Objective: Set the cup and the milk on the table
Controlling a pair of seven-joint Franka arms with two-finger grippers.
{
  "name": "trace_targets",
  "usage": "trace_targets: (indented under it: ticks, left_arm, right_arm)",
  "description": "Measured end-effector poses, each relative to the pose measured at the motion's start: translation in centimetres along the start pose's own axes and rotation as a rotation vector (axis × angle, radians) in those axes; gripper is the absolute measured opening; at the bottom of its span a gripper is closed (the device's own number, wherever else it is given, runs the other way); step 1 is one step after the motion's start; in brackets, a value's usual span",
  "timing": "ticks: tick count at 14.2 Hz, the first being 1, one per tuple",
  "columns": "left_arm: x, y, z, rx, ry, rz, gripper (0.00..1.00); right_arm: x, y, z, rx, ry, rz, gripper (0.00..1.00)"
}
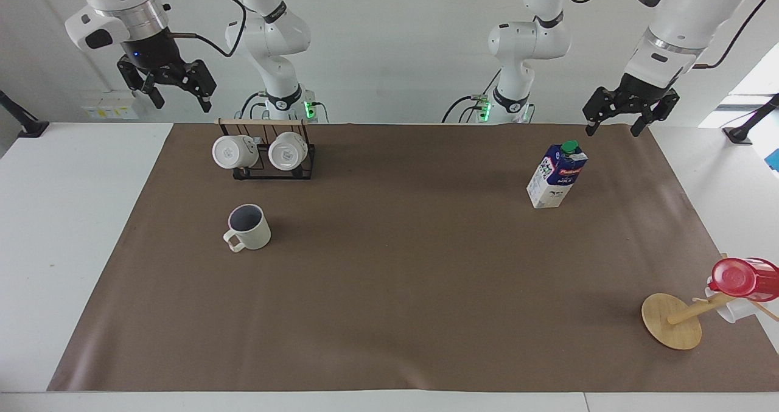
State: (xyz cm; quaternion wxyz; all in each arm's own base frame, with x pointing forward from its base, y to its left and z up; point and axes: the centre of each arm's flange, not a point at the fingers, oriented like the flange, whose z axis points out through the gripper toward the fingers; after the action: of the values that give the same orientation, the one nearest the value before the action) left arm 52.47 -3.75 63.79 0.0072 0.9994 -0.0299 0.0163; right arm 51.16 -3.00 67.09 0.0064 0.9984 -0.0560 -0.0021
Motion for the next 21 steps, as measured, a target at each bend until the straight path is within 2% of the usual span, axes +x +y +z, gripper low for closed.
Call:
trace_targets:
  ticks: [21]
  left_arm:
    - [0.0, 0.0, 0.0, 0.0, 0.0, 0.0, 1.0]
  right_arm:
    - [0.01, -0.01, 0.45, -0.001, -0.01, 0.0, 1.0]
